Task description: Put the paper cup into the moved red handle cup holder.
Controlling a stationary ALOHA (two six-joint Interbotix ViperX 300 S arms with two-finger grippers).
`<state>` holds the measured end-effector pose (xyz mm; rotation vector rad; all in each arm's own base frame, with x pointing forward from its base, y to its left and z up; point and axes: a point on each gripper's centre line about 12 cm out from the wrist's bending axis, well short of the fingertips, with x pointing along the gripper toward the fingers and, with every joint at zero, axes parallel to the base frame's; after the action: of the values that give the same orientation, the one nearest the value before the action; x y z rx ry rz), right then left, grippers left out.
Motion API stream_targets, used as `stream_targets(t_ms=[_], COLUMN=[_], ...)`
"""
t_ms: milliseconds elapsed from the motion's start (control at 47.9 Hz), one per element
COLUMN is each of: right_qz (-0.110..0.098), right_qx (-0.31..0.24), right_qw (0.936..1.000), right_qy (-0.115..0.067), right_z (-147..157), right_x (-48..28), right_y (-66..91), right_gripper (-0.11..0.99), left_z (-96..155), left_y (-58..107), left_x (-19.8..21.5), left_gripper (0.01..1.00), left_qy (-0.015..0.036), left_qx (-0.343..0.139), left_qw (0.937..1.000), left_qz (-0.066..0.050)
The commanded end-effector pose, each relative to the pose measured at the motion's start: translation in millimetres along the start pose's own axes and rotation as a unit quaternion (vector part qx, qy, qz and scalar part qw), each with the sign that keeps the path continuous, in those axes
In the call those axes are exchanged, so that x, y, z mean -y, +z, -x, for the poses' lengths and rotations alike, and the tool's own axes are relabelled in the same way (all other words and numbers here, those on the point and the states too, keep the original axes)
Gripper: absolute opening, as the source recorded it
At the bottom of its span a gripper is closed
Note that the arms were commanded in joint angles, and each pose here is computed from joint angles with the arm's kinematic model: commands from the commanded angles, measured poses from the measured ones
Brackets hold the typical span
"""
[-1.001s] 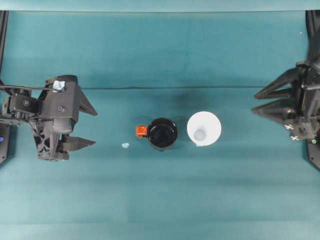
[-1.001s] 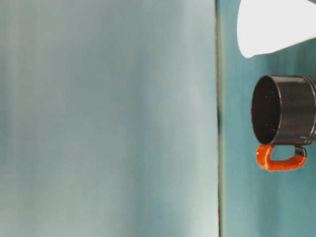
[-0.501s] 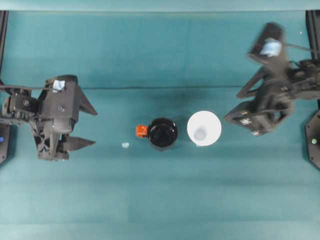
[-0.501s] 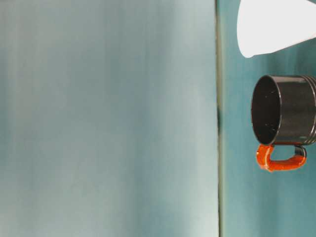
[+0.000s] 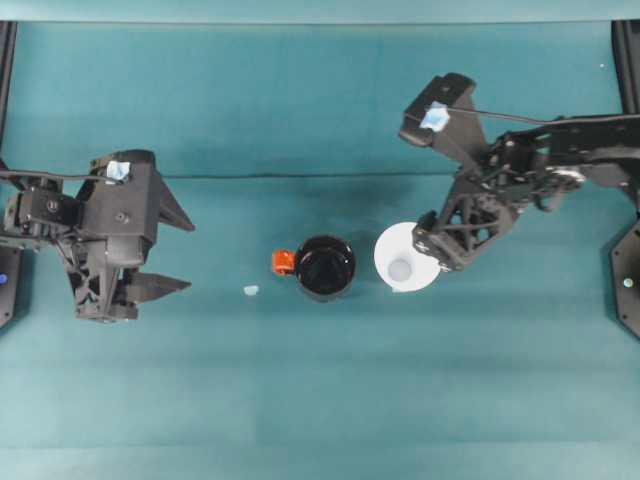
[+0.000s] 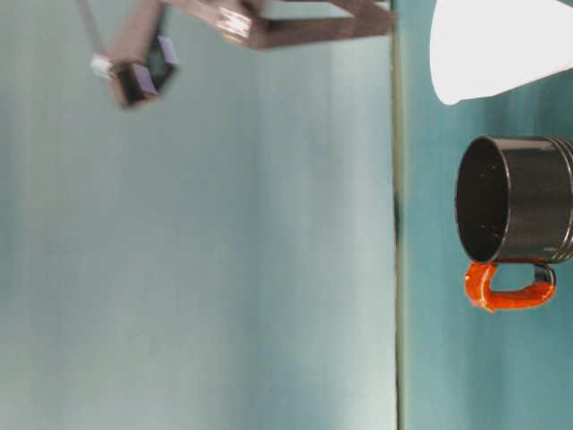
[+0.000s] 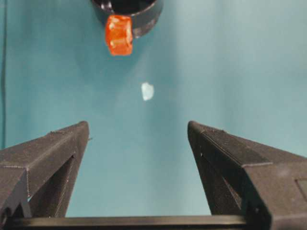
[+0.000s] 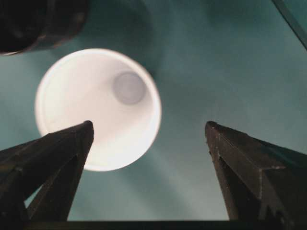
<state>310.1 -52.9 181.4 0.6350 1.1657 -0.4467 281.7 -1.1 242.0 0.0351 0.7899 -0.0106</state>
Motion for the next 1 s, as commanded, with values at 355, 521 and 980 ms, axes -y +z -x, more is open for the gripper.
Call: stream_targets(t_ms=[355,521,980], right_qz=[-0.027,-0.028,-0.029], right_qx=[-0.027,-0.031,-0.018], right_qw=[0.9991,0.9989,0.9993], right_qy=[-0.022,-0.023,-0.015], right_z=[-40,-45,-46], right_x=[11.0,10.6,7.9], right_y=[3.2,3.0,6.1], right_gripper=[0.89,0.88,0.69], left_z=[3,1,0], left_y=[1.2,0.1,-0.3], left_x=[0.3,0.3,0.4], left_gripper=[0.904,0.904,0.903], left_qy=[0.0000,-0.0001,-0.0002], left_qx=[0.007,0.004,0.002], left_qw=[1.0000,1.0000,1.0000], left_qz=[-0.001,-0.001,-0.001])
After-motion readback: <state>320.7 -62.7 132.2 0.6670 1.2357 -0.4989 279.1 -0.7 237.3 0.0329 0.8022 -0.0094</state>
